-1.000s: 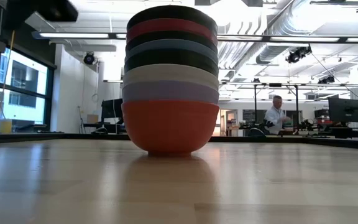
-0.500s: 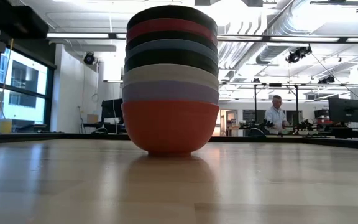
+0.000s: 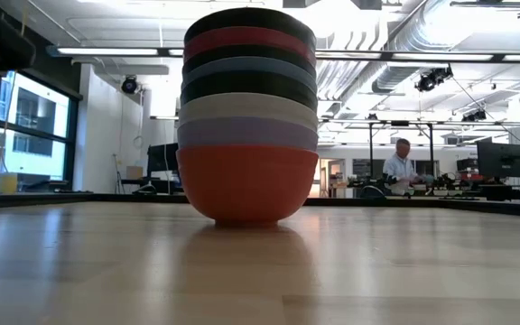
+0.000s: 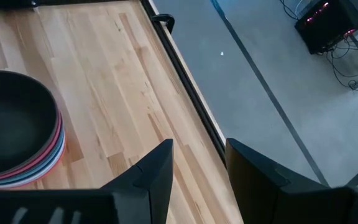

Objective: Nest bowls inside each other
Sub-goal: Stack the white bowl on the black bowl, then return to home position

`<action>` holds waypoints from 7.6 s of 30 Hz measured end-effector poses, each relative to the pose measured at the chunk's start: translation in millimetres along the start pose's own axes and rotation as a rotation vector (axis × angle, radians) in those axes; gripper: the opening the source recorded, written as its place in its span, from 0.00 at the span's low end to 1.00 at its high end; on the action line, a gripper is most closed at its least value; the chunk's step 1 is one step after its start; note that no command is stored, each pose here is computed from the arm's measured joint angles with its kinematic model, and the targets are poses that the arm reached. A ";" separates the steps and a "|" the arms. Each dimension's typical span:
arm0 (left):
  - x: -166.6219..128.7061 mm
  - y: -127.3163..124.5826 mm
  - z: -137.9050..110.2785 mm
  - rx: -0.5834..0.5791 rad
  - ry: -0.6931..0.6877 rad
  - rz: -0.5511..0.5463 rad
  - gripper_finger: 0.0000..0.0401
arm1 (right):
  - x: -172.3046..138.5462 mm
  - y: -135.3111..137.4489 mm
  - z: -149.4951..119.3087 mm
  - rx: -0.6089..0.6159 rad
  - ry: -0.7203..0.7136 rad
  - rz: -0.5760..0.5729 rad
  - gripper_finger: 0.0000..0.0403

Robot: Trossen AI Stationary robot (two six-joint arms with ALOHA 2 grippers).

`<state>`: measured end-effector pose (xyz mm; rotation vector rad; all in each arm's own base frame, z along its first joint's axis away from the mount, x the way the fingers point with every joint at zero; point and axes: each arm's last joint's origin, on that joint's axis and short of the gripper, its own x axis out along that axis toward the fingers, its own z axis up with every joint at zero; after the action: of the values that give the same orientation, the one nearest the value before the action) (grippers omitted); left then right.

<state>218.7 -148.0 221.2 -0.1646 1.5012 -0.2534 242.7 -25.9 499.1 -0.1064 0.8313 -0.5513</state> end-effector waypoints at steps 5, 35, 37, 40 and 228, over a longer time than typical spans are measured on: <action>10.1 -0.1 -1.7 -0.004 -0.023 -0.017 0.34 | 0.0 0.0 0.0 0.001 0.000 0.000 0.35; 29.1 14.3 -4.6 0.015 -0.041 -0.013 0.03 | 12.8 7.5 5.8 -0.028 0.017 -0.004 0.35; 28.5 17.2 -3.4 0.012 -0.039 -0.011 0.02 | 12.8 7.5 5.8 -0.027 0.017 -0.003 0.35; 27.2 22.7 -0.6 0.001 -0.040 -0.013 0.01 | 12.9 7.4 5.8 -0.026 0.017 -0.003 0.35; -326.5 41.9 -236.0 0.347 -1.635 0.531 0.44 | -211.2 -126.7 -222.3 -0.076 -0.835 0.533 0.35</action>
<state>-30.4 -9.2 508.9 0.2768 -0.1655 0.0897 -86.8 -0.8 528.4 -0.1619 0.0436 0.0538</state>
